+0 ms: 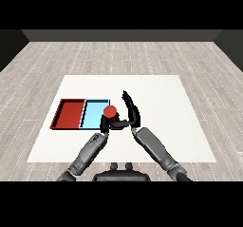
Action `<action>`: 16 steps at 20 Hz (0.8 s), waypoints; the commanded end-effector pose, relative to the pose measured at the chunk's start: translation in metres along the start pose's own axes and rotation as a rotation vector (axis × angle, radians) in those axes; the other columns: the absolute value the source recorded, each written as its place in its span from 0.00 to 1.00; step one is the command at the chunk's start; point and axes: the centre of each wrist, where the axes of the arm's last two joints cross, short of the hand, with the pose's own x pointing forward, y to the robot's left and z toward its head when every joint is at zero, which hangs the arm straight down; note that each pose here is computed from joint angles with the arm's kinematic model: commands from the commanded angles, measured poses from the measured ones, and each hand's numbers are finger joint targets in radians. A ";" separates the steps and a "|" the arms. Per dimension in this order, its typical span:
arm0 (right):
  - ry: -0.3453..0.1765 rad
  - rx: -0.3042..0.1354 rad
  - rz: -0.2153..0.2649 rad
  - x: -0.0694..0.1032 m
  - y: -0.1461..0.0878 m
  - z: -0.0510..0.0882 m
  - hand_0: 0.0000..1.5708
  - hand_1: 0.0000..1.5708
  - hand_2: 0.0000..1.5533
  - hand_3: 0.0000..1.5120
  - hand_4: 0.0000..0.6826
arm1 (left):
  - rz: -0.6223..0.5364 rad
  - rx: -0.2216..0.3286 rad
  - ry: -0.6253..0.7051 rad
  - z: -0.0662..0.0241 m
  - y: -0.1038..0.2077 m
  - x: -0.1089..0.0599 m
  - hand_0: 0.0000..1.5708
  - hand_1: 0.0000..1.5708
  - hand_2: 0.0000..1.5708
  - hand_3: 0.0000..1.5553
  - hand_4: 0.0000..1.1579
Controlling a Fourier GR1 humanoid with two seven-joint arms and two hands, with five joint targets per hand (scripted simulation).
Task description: Pick the red can and put it in the red box
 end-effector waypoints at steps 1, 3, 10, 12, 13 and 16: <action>-0.040 -0.047 -0.007 0.014 -0.035 0.001 0.00 0.00 0.00 0.00 0.00 | -0.040 0.012 -0.016 -0.0023 0.012 0.001 1.00 1.00 1.00 0.96 0.99; -0.072 -0.082 -0.049 -0.003 -0.041 0.004 0.00 0.00 0.00 0.00 0.00 | -0.055 0.046 -0.012 -0.0008 0.018 -0.015 1.00 1.00 1.00 0.95 0.98; -0.108 -0.158 0.030 0.039 -0.104 0.041 0.00 0.00 0.00 0.00 0.00 | -0.193 0.104 -0.080 -0.0299 0.086 0.004 1.00 1.00 1.00 0.95 0.98; -0.046 -0.199 0.072 0.021 -0.128 0.079 0.00 0.00 0.00 0.00 0.00 | -0.271 0.128 -0.080 -0.0311 0.108 0.024 1.00 1.00 1.00 0.94 0.98; -0.029 -0.211 0.058 0.024 -0.134 0.077 0.00 0.00 0.00 0.00 0.00 | -0.307 0.154 -0.090 -0.0447 0.117 0.013 1.00 1.00 1.00 0.94 0.97; -0.001 -0.266 0.103 0.013 -0.155 0.084 0.00 0.00 0.00 0.00 0.00 | -0.373 0.206 -0.060 -0.0384 0.167 0.020 1.00 1.00 0.99 0.94 0.96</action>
